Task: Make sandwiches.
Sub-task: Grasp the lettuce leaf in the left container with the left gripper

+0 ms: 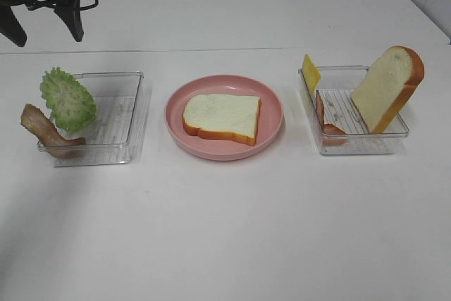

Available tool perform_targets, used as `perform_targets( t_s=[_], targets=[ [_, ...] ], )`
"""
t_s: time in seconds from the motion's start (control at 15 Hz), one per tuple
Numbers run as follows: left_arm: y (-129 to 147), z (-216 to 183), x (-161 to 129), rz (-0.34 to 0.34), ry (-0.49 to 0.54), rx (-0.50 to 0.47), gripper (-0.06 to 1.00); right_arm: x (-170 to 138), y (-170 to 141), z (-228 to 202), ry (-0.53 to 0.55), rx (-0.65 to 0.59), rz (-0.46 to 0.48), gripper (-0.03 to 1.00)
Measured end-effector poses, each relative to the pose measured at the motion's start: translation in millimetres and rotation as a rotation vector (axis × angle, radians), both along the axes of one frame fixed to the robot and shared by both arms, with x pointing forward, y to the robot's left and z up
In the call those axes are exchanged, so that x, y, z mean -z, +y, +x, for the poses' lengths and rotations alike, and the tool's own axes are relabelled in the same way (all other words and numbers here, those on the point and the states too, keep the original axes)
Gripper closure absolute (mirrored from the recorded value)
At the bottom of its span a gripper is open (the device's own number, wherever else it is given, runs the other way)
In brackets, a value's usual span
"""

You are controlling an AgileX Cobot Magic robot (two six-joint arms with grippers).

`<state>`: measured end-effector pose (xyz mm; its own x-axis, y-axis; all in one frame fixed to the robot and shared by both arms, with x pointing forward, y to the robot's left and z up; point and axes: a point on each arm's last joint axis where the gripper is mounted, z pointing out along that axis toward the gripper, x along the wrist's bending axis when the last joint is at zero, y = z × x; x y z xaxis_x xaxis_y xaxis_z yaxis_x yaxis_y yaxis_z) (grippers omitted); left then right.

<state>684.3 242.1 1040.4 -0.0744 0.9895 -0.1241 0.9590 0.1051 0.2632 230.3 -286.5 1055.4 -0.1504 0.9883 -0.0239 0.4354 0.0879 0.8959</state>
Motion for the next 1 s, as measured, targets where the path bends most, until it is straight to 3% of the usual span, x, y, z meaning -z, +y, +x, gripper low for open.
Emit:
perform_targets(
  t_s=[0.33, 0.6, 1.0],
  targets=[
    [12, 17, 39, 0.029, 0.035, 0.001, 0.2, 0, 0, 0, 0.0, 0.0, 0.0, 0.17],
    [17, 23, 62, 0.099, 0.067, 0.014, 0.21, 0, 0, 0, 0.0, 0.0, 0.0, 0.17],
    [17, 31, 84, 0.104, 0.061, 0.017, 0.29, 0, 0, 0, 0.0, 0.0, 0.0, 0.17]
  ],
)
